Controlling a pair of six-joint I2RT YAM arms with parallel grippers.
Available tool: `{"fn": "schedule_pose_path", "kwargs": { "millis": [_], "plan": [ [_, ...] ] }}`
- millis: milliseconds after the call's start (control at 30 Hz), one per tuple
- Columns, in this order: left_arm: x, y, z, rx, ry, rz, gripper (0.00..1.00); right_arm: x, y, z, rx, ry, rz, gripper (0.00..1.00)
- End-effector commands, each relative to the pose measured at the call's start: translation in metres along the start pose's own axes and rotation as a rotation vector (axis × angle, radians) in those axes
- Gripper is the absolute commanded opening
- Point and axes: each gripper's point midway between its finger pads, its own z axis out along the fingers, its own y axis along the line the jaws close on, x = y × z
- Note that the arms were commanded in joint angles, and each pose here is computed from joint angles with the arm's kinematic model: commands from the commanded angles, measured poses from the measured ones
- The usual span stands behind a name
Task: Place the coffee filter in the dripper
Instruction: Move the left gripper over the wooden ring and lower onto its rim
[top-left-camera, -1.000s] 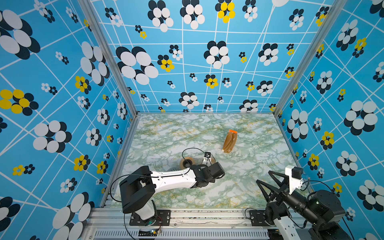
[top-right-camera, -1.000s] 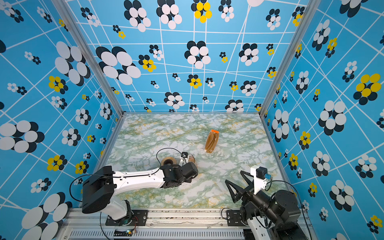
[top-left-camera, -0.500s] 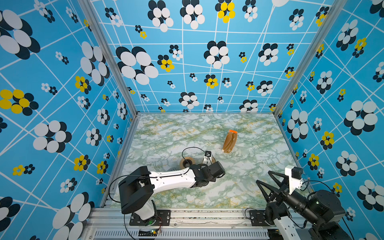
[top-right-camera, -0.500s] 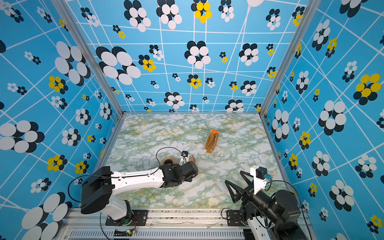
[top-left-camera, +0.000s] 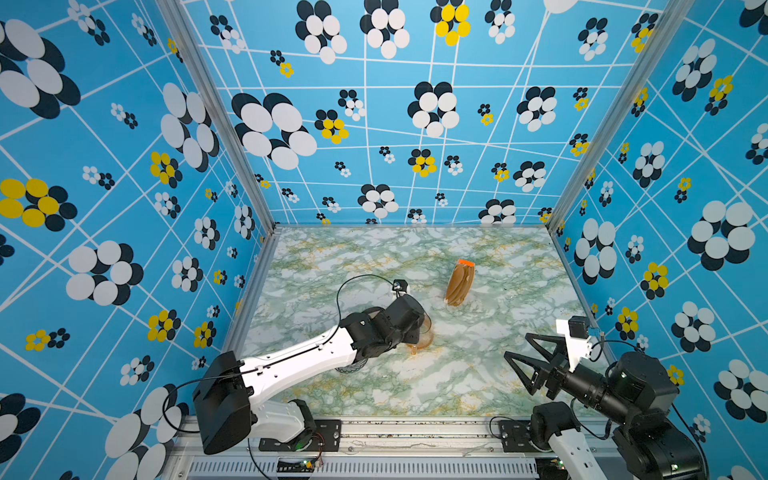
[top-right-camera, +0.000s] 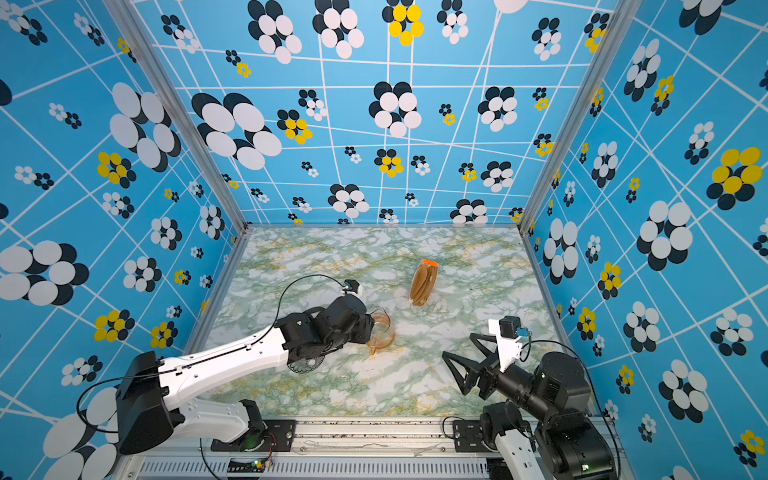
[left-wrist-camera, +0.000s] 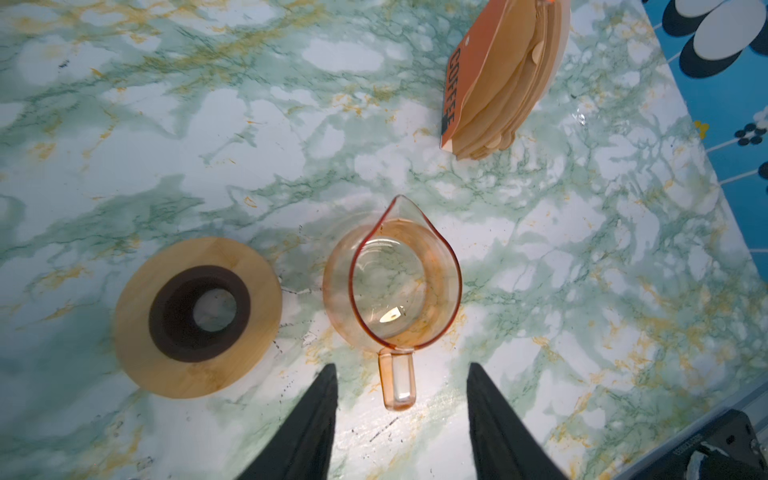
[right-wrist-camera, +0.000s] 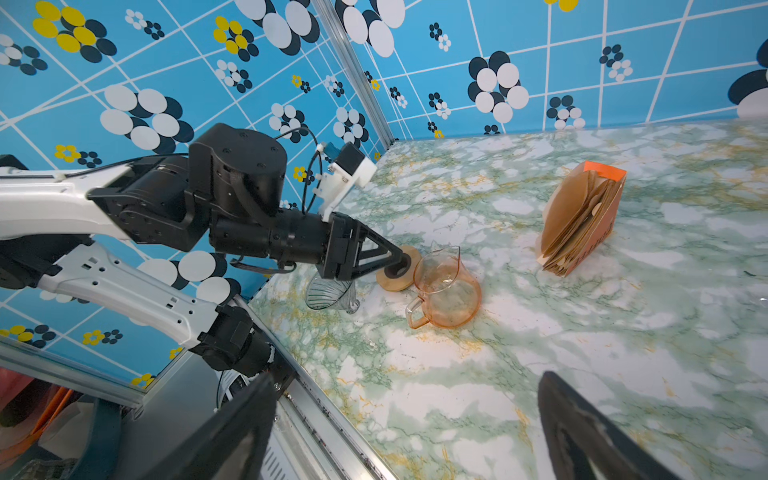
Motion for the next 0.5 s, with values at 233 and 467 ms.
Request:
{"fn": "schedule_pose_path", "kwargs": {
  "millis": [233, 467],
  "plan": [
    [-0.021, 0.049, -0.017, 0.154, 0.15, -0.043, 0.53, -0.005, 0.002, 0.01, -0.043, 0.011, -0.035, 0.99],
    [-0.014, 0.089, 0.001, 0.113, 0.291, -0.047, 0.53, 0.001, -0.006, 0.014, -0.017, 0.008, -0.015, 0.99]
  ]
}}
